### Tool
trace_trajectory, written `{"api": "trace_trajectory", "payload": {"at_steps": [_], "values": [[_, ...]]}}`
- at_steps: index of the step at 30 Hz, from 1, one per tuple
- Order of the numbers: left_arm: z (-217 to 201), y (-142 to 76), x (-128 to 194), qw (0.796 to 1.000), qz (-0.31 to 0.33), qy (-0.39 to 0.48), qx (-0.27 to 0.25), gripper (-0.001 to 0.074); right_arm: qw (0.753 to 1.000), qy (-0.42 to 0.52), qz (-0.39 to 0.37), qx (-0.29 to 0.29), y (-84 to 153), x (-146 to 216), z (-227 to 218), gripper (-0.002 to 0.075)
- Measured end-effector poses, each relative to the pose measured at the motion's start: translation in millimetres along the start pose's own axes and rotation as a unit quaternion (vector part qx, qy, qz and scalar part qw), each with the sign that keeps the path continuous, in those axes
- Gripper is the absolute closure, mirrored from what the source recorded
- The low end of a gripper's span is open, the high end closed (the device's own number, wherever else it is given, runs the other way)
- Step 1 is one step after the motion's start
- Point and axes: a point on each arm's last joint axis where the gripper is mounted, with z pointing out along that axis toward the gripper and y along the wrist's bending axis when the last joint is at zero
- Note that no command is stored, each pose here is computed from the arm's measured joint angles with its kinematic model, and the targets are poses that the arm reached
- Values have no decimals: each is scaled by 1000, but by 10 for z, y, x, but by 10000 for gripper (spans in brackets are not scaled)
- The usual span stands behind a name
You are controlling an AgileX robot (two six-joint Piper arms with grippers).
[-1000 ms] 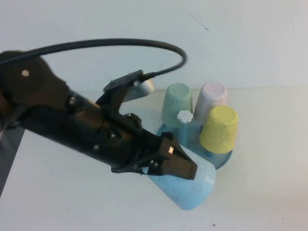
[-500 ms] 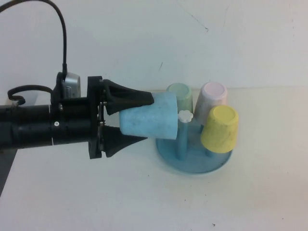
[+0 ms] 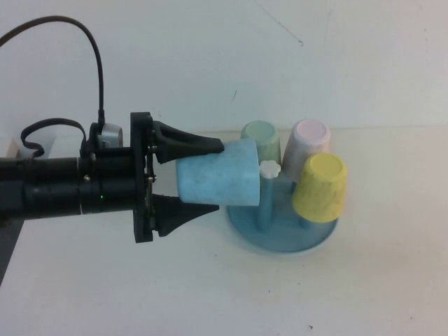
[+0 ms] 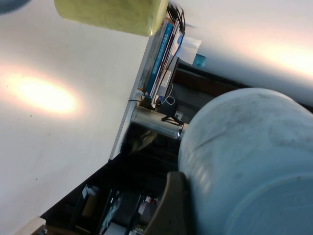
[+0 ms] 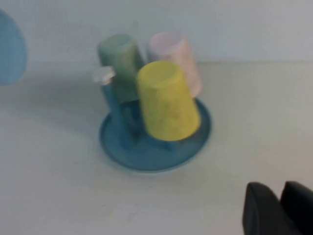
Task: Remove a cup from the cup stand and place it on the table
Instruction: Hand over the cup
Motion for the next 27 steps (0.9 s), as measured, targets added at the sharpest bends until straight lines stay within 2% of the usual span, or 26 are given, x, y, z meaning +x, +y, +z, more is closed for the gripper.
{"api": "trace_trajectory", "payload": {"at_steps": [4,8,12,15,22,27], "values": [[0,-3,1,1000,-5,0,2,148,994,33,-7,-108,127,-242,267,649],[4,-80,-15,1000,15,0,6,148,975,3,-6,-220,229,-390,528,647],[6,-169,-25,999,37,1,13,148,963,0,-6,-269,224,-420,759,619],[7,-197,-27,999,48,1,15,148,951,11,-5,-309,236,-414,882,551],[7,-197,-27,999,52,1,15,148,905,-17,-46,-423,331,-601,993,310],[7,-197,-27,998,66,0,15,148,897,-13,-41,-440,280,-720,1225,271]]}}
